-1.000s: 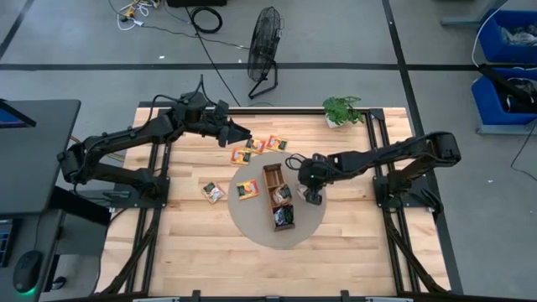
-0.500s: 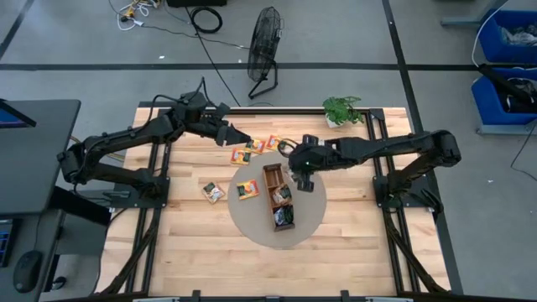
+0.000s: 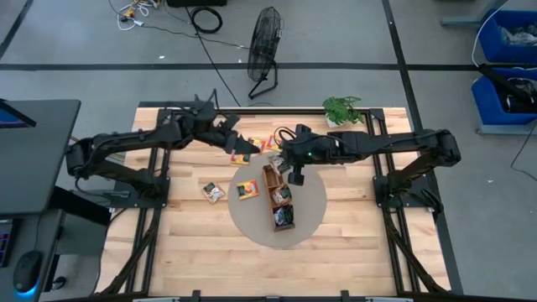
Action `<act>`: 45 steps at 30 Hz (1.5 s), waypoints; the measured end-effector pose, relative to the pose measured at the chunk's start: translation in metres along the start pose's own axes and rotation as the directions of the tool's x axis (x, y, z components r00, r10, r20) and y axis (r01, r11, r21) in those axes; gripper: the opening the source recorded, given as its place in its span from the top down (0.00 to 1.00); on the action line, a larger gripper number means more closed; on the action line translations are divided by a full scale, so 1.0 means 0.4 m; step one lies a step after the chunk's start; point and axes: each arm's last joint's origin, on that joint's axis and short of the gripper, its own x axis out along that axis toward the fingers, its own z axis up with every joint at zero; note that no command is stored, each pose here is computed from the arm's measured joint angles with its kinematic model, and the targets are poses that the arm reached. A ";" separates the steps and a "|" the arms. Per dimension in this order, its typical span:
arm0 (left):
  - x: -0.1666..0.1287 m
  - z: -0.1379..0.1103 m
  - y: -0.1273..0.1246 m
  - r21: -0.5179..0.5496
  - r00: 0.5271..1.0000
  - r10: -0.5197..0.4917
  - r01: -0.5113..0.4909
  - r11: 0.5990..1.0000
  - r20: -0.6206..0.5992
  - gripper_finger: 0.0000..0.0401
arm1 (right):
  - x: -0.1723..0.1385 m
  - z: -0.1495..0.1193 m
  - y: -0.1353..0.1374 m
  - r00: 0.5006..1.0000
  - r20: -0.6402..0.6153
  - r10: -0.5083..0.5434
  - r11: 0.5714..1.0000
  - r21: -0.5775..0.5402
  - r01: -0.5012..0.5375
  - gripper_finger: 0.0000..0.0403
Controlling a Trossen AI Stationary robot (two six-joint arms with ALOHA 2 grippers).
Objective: Pick & Place Tea
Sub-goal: Put the brown tea bag into the middle section of the wooden organizer
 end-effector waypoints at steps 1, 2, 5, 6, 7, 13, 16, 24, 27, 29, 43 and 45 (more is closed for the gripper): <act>0.006 -0.003 0.004 -0.004 1.000 0.003 -0.003 1.000 -0.006 0.45 | -0.001 0.000 0.003 1.000 0.002 0.002 1.000 -0.002 -0.002 1.00; 0.013 -0.006 0.008 -0.008 1.000 0.008 -0.008 1.000 -0.015 0.45 | -0.002 0.001 0.007 1.000 0.003 -0.001 1.000 -0.005 0.001 1.00; 0.033 -0.014 0.022 -0.021 0.999 0.024 -0.025 0.999 -0.037 0.45 | -0.005 0.005 0.017 1.000 0.019 0.002 1.000 -0.012 -0.002 1.00; 0.040 -0.017 0.030 -0.027 0.998 0.031 -0.033 0.999 -0.046 0.45 | -0.006 0.006 0.020 1.000 0.023 0.005 1.000 -0.014 -0.005 1.00; 0.047 -0.020 0.036 -0.038 0.998 0.037 -0.039 0.999 -0.054 0.45 | -0.006 0.006 0.022 1.000 0.023 0.007 1.000 -0.015 -0.006 1.00; 0.081 -0.034 0.070 -0.079 0.993 0.066 -0.074 0.994 -0.096 0.45 | -0.006 0.010 0.022 0.999 0.041 0.005 1.000 -0.015 -0.005 1.00; 0.090 -0.039 0.078 -0.106 0.991 0.067 -0.079 0.991 -0.113 0.45 | -0.006 0.012 0.022 0.999 0.046 0.007 0.999 -0.031 -0.005 1.00; 0.093 -0.031 0.070 -0.084 0.995 0.023 -0.031 0.996 -0.097 0.54 | -0.006 0.013 0.024 0.998 0.052 0.043 0.998 -0.058 -0.040 1.00; 0.093 -0.029 0.067 -0.076 0.996 0.014 -0.021 0.997 -0.089 0.63 | -0.006 0.017 0.023 0.997 0.068 0.036 0.998 -0.056 -0.032 1.00; 0.092 -0.029 0.066 -0.076 0.995 0.006 -0.014 0.997 -0.095 0.69 | -0.005 0.017 0.020 0.997 0.070 0.031 0.998 -0.053 -0.027 1.00; 0.091 -0.029 0.064 -0.048 0.994 -0.012 0.007 0.999 -0.111 0.99 | -0.004 0.021 0.016 0.996 0.084 0.026 0.999 -0.039 -0.023 0.99; 0.091 -0.029 0.064 -0.048 0.994 -0.012 0.007 0.999 -0.111 0.99 | -0.004 0.021 0.016 0.996 0.085 0.025 1.000 -0.014 -0.023 0.97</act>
